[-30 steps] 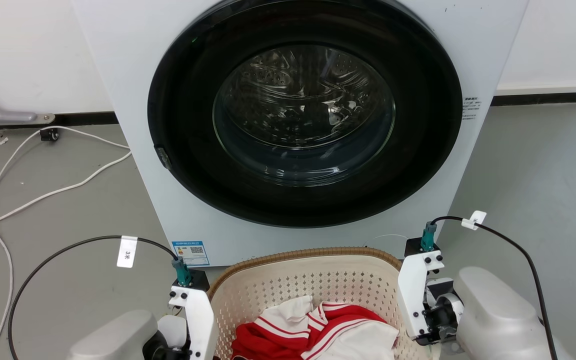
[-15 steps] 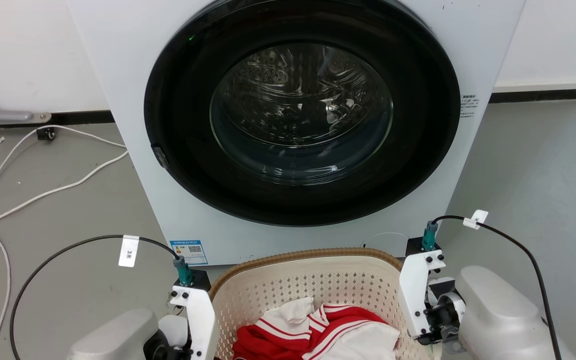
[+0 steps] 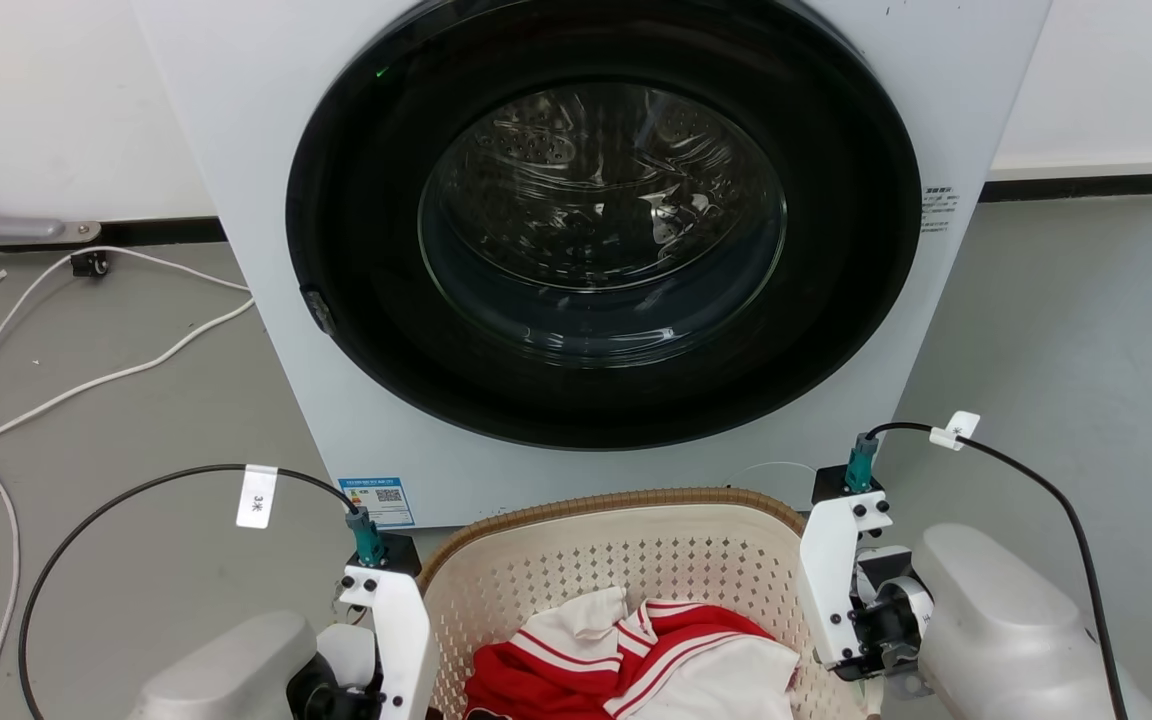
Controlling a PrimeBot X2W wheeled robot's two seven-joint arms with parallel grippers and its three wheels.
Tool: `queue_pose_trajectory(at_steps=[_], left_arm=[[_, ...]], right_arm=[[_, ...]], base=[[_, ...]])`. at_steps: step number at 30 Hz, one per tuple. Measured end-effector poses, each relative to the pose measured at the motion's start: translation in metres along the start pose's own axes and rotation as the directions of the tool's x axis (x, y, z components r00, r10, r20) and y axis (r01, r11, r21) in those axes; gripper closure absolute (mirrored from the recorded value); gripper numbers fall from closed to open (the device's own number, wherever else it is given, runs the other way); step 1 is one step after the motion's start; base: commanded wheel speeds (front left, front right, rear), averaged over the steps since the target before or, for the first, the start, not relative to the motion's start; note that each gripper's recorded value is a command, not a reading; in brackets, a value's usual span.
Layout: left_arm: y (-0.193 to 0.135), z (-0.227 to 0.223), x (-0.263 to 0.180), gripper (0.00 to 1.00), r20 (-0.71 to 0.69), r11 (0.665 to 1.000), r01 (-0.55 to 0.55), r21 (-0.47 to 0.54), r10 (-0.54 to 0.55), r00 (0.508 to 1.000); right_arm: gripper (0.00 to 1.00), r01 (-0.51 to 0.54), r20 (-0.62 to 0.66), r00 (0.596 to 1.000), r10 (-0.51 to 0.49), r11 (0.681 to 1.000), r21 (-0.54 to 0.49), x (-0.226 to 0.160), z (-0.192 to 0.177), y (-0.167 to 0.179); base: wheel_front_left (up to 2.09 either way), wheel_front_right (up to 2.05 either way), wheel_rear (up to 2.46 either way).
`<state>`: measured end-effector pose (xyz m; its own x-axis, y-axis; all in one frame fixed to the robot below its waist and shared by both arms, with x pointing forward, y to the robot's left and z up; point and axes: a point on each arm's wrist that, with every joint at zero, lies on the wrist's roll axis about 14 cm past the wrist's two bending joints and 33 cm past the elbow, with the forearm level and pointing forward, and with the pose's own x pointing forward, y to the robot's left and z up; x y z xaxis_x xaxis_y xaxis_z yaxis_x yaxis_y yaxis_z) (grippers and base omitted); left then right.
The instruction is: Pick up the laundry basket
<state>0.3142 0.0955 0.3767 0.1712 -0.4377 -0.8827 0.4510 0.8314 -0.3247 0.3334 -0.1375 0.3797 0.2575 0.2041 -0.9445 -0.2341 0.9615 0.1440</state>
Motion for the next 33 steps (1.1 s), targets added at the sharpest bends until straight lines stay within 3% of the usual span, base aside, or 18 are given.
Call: queue_pose_trajectory(at_steps=[33], left_arm=[[0.0031,0.0044,-0.0006,1.00,0.020,1.000,-0.011,0.000,0.011,1.000]], right_arm=[[1.00,-0.014,0.006,1.000,0.014,1.000,0.017,0.0027,-0.0004,0.0013]], base=[[0.00,0.00,0.00]])
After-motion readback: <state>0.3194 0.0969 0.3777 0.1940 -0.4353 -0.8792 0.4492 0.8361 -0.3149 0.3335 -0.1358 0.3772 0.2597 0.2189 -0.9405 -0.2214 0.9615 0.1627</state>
